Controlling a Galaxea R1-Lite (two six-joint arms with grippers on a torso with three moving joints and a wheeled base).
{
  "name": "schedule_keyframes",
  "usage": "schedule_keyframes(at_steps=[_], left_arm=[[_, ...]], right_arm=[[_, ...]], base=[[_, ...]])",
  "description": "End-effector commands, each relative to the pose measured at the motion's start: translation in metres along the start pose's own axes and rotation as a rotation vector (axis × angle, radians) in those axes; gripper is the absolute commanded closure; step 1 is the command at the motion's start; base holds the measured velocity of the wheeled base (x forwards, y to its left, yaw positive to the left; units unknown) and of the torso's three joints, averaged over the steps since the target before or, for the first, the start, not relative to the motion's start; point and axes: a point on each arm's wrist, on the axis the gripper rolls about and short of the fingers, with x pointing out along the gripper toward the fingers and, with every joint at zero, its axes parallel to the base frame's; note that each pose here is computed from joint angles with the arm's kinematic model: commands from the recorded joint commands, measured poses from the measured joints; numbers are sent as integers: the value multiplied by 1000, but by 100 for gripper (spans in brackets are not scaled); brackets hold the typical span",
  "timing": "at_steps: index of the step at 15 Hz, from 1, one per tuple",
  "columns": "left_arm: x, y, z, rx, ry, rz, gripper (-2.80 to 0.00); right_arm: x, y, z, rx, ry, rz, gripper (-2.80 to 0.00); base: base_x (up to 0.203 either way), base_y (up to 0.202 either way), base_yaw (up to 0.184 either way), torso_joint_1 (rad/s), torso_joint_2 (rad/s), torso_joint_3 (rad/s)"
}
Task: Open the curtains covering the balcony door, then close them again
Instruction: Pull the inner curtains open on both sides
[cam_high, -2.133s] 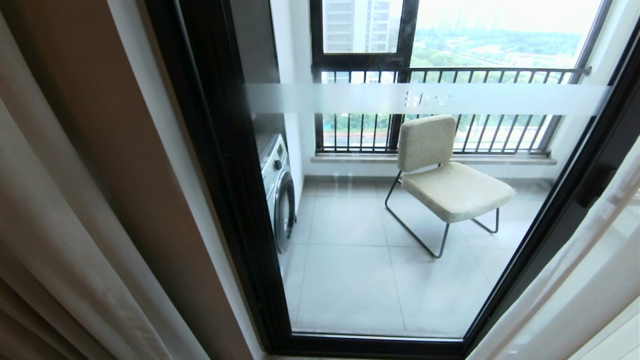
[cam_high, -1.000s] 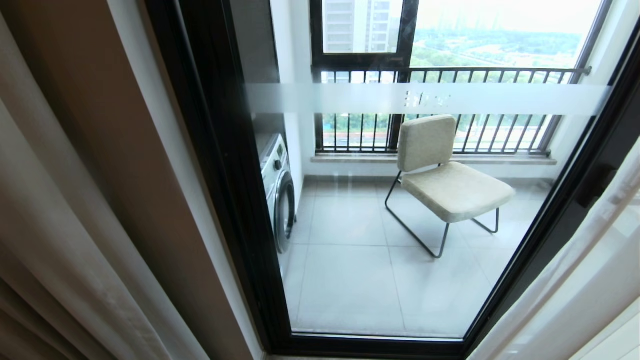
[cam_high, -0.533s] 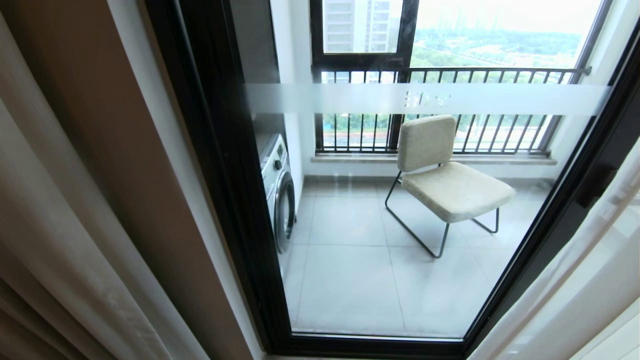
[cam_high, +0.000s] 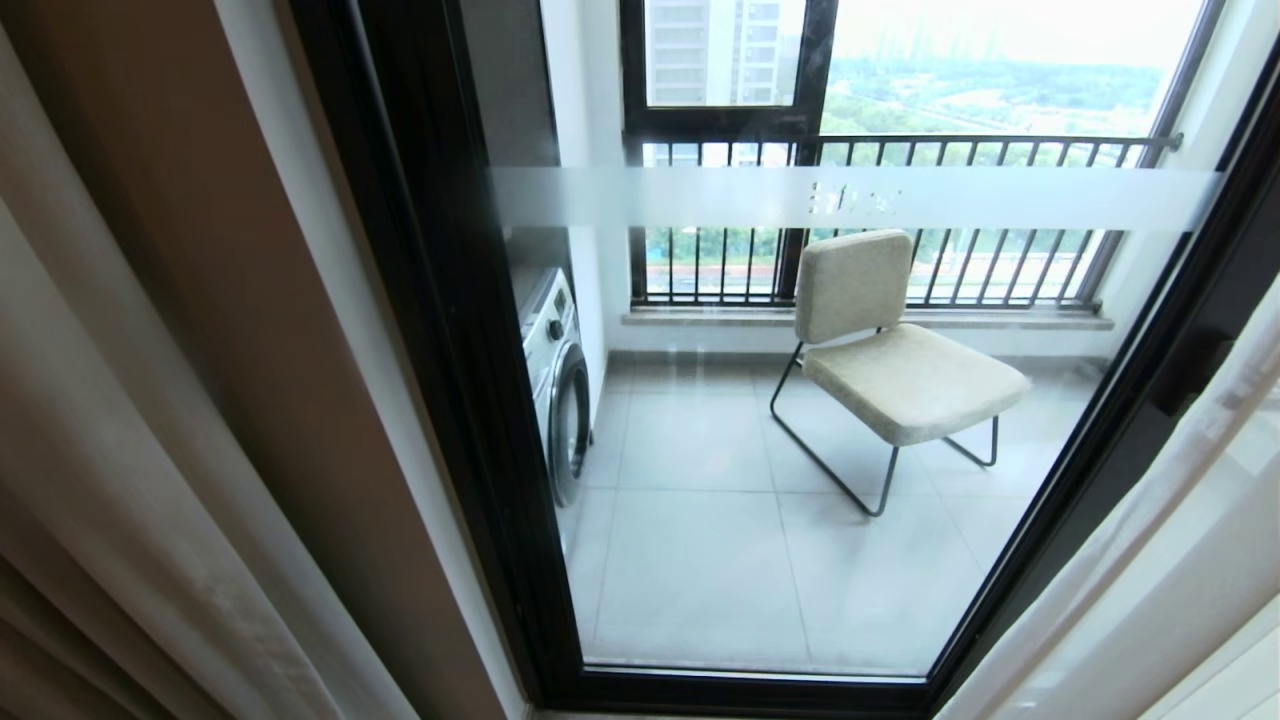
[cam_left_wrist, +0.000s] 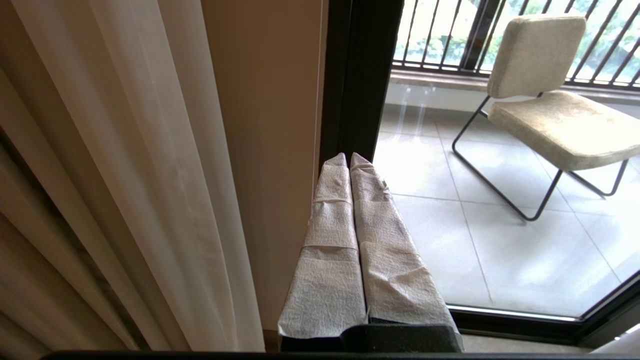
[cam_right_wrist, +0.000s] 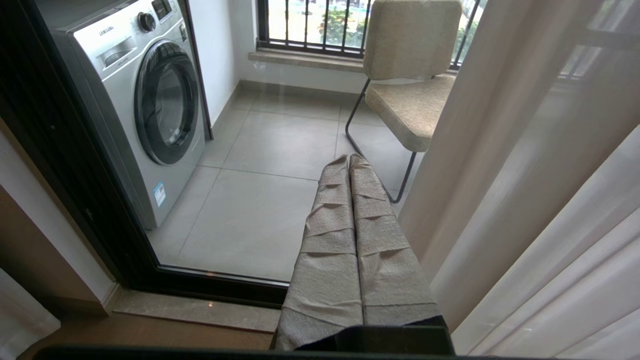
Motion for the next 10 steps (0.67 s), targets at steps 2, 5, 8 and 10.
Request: schedule_keyframes(at_steps=[2, 5, 8, 10], left_arm=[[0, 0, 0, -1, -3, 1, 0], [0, 0, 0, -1, -3, 1, 0], [0, 0, 0, -1, -3, 2, 0], [0, 0, 0, -1, -3, 1, 0]], right_arm=[[0, 0, 0, -1, 0, 2, 0], [0, 0, 0, -1, 0, 2, 0], [0, 0, 0, -1, 0, 2, 0], [0, 0, 0, -1, 0, 2, 0]], base=[[0, 0, 0, 0, 0, 0], [0, 0, 0, 0, 0, 0], [-2, -147, 1, 0, 5, 0], [0, -198, 1, -1, 2, 5]])
